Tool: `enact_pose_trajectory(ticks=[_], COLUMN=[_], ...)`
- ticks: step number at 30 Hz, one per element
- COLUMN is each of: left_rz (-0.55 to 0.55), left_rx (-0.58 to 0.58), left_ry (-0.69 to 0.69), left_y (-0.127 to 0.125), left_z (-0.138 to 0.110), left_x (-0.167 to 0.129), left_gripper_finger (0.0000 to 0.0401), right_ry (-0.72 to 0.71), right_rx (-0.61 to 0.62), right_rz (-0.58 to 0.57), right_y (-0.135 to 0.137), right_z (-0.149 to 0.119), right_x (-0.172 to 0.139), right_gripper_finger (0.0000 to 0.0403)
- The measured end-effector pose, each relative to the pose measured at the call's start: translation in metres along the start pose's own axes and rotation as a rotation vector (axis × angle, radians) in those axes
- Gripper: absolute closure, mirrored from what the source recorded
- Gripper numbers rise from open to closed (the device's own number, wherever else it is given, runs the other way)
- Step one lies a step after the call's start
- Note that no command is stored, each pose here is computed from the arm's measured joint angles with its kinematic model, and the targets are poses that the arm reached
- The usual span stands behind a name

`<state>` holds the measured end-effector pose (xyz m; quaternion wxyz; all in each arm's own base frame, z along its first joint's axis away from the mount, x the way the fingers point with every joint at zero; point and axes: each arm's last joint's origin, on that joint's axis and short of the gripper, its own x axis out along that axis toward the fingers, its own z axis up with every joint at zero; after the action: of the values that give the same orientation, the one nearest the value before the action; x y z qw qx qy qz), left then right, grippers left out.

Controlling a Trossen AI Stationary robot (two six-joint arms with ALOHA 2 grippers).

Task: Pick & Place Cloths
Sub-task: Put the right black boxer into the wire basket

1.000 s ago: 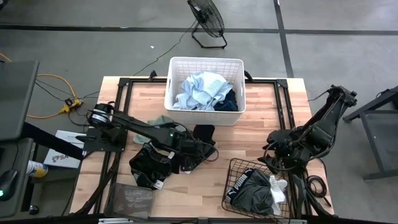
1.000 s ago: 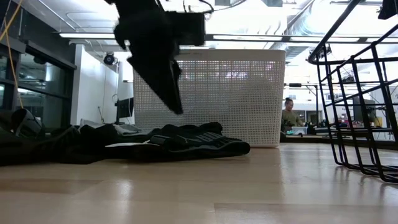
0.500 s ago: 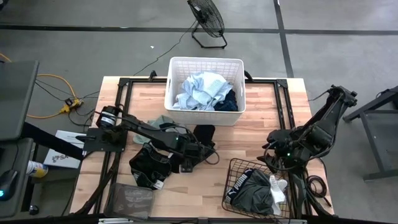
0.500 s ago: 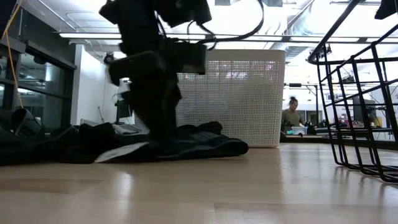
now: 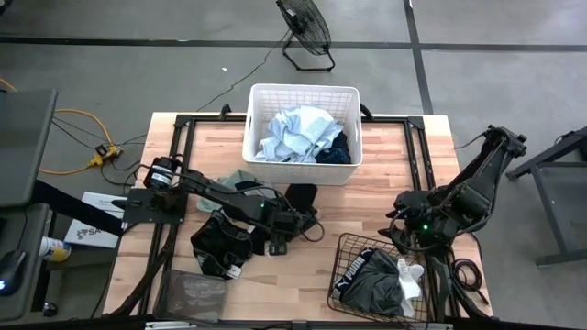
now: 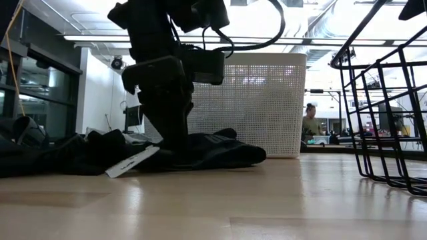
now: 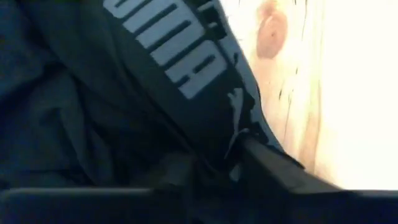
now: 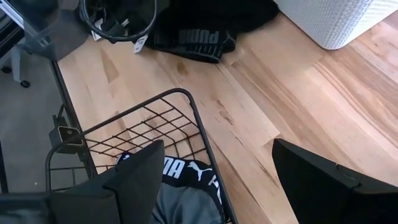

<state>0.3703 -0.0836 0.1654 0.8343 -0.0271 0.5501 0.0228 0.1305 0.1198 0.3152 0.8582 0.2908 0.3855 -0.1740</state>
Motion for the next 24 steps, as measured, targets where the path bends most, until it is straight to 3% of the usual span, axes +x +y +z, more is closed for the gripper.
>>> enact_pose_trajectory(ticks=[2,4,11,15,24], left_rz=[-0.031,-0.064,-0.161,-0.182,-0.189], left_rx=[-0.012,-0.022,-0.042,-0.028,0.120], left_ry=[0.009,0.014,-0.024,-0.110,-0.302], left_y=[-0.001,-0.002,-0.005,-0.007,-0.011], left_z=[0.000,0.000,0.011,0.029,0.075], left_x=[0.000,-0.002,-0.027,-0.060,-0.145], left_gripper_finger=[0.0362,0.0384,0.0393,0.0393,0.0395], right_ry=[-0.001,-0.001,-0.001,-0.007,-0.062], right_rx=[-0.001,-0.001,-0.002,-0.002,-0.036], right_rz=[-0.001,0.000,-0.001,-0.002,0.005], right_y=[0.000,0.000,0.000,0.000,0.002], right_z=[0.000,0.000,0.000,0.000,0.002], right_x=[0.000,0.000,0.000,0.000,0.000], right_gripper_finger=[0.0113,0.0113,0.0113,0.0113,0.0113])
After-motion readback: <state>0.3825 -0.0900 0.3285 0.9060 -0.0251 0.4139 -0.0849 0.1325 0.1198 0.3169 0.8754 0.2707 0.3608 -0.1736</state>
